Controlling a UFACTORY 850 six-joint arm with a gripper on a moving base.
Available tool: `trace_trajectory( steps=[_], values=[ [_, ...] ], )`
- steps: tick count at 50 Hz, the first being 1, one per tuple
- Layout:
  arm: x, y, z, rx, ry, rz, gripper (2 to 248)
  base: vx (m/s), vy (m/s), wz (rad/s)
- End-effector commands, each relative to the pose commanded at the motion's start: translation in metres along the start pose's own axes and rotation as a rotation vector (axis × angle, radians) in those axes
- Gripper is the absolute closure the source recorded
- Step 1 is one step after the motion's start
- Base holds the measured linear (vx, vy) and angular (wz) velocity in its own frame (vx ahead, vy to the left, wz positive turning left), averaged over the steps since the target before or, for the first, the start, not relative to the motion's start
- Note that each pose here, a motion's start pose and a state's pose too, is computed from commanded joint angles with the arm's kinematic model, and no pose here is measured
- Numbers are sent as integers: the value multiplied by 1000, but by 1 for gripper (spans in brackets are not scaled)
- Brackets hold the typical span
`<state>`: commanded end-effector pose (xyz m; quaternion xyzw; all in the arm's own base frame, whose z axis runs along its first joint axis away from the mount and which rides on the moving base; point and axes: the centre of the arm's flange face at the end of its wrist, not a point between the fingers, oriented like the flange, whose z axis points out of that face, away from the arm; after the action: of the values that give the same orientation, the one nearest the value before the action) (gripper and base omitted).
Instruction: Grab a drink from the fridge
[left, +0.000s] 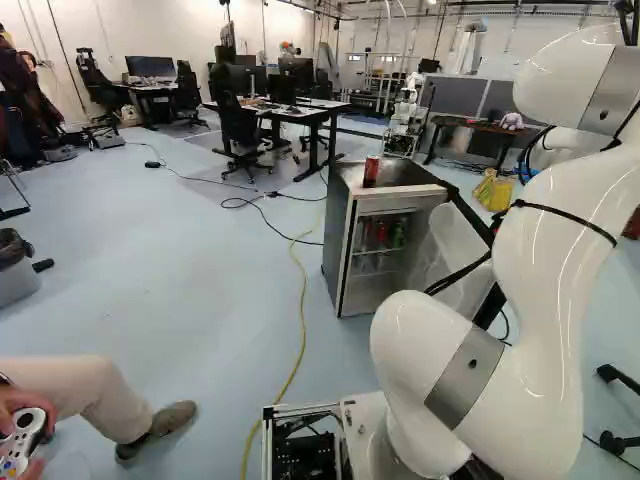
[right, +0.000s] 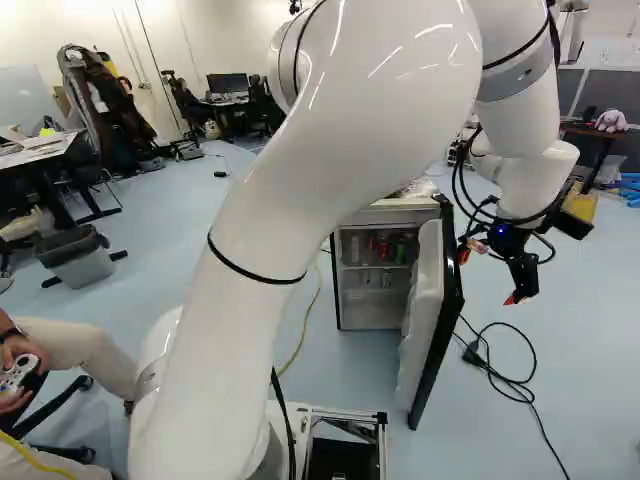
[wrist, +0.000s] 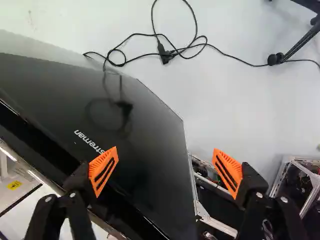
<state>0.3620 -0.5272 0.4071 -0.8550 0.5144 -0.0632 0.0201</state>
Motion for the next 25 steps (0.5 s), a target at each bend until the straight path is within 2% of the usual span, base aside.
trace_trajectory(
  steps=[25],
  values=[
    [-26,-18,0,0,-29,-32,3,0,0,0]
  ],
)
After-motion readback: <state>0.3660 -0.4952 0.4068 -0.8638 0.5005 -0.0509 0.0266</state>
